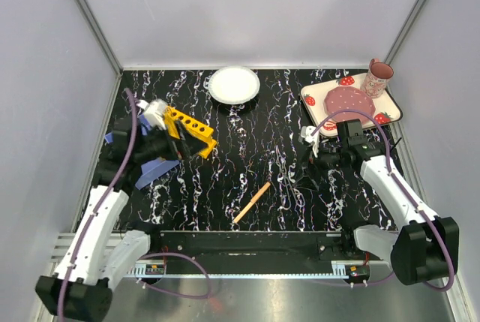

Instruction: Organize the chemistry lab equipment

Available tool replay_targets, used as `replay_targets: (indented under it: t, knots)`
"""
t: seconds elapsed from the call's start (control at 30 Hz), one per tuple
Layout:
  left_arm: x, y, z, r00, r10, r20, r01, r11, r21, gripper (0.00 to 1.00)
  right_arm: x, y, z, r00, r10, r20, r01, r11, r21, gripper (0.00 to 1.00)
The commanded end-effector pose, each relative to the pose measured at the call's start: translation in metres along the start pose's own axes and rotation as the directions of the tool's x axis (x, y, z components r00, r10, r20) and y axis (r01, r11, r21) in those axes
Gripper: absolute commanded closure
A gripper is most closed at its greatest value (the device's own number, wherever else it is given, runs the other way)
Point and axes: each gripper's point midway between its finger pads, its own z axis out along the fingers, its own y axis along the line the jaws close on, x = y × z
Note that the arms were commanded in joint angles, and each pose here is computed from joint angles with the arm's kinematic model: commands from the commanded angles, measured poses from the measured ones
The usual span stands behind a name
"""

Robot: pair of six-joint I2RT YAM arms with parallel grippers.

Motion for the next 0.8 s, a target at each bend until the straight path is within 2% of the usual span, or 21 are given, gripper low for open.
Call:
replay_targets:
  t: [0.0,0.07,0.1,0.17,0.2,0.27,0.3,0.37,0.4,0.47,0.5,0.53,0.57,0.63,0.77]
  knots:
    - [0.034,-0.023,0.020,0.992,0.101,-0.078,-0.098,0.994,0.041,0.01,-0.006,-0.004,0.002,1.000,0.008,0.025,-0.008,1.000,-0.001,0.00]
    - [0.061,-0.032,0.030,0.979,0.139,-0.151,-0.135,0.990,0.038,0.01,-0.006,-0.005,0.002,1.000,0.013,0.022,-0.013,1.000,0.003,0.00]
    - [0.083,-0.041,0.037,0.960,0.171,-0.221,-0.162,0.985,0.059,0.01,-0.005,-0.005,0.002,1.000,0.014,0.020,-0.014,1.000,0.003,0.00]
    - [0.097,-0.041,0.047,0.949,0.192,-0.252,-0.195,0.981,0.013,0.01,-0.004,-0.006,0.002,1.000,0.018,0.016,-0.018,1.000,0.003,0.00]
    - [0.120,-0.047,0.055,0.921,0.221,-0.320,-0.224,0.974,0.027,0.01,-0.004,-0.006,0.002,1.000,0.020,0.015,-0.020,1.000,0.006,0.00]
    - [0.128,-0.052,0.066,0.905,0.260,-0.338,-0.279,0.960,-0.005,0.01,-0.003,-0.006,0.002,1.000,0.020,0.013,-0.020,1.000,0.006,0.00]
    - [0.151,-0.054,0.074,0.867,0.291,-0.405,-0.320,0.947,-0.003,0.01,-0.002,-0.007,0.002,1.000,0.026,0.012,-0.026,1.000,0.008,0.00]
    - [0.156,-0.059,0.085,0.843,0.329,-0.425,-0.379,0.925,-0.036,0.01,-0.002,-0.008,0.001,1.000,0.021,0.013,-0.022,1.000,0.016,0.00]
    - [0.178,-0.056,0.095,0.797,0.352,-0.491,-0.426,0.904,-0.044,0.01,-0.001,-0.009,0.001,1.000,0.025,0.013,-0.026,1.000,0.017,0.00]
    - [0.181,-0.059,0.106,0.765,0.380,-0.520,-0.484,0.872,-0.074,0.01,-0.001,-0.010,0.000,1.000,0.027,0.013,-0.027,0.999,0.022,0.00]
    - [0.200,-0.054,0.115,0.719,0.390,-0.575,-0.522,0.849,-0.077,0.01,-0.001,-0.010,-0.001,1.000,0.025,0.014,-0.025,0.999,0.024,0.00]
    - [0.206,-0.050,0.117,0.694,0.393,-0.603,-0.548,0.831,-0.090,0.01,-0.001,-0.010,-0.001,1.000,0.026,0.014,-0.026,0.999,0.026,0.00]
    - [0.205,-0.059,0.126,0.685,0.409,-0.603,-0.559,0.825,-0.076,0.02,-0.001,-0.011,-0.001,1.000,0.025,0.015,-0.026,0.999,0.028,0.00]
    - [0.225,-0.053,0.135,0.626,0.415,-0.660,-0.604,0.794,-0.073,0.05,0.000,-0.011,-0.002,0.999,0.029,0.013,-0.029,0.999,0.029,0.00]
    - [0.241,-0.050,0.151,0.582,0.412,-0.701,-0.638,0.766,-0.081,0.19,0.001,-0.011,-0.002,1.000,0.025,0.012,-0.026,0.999,0.034,0.00]
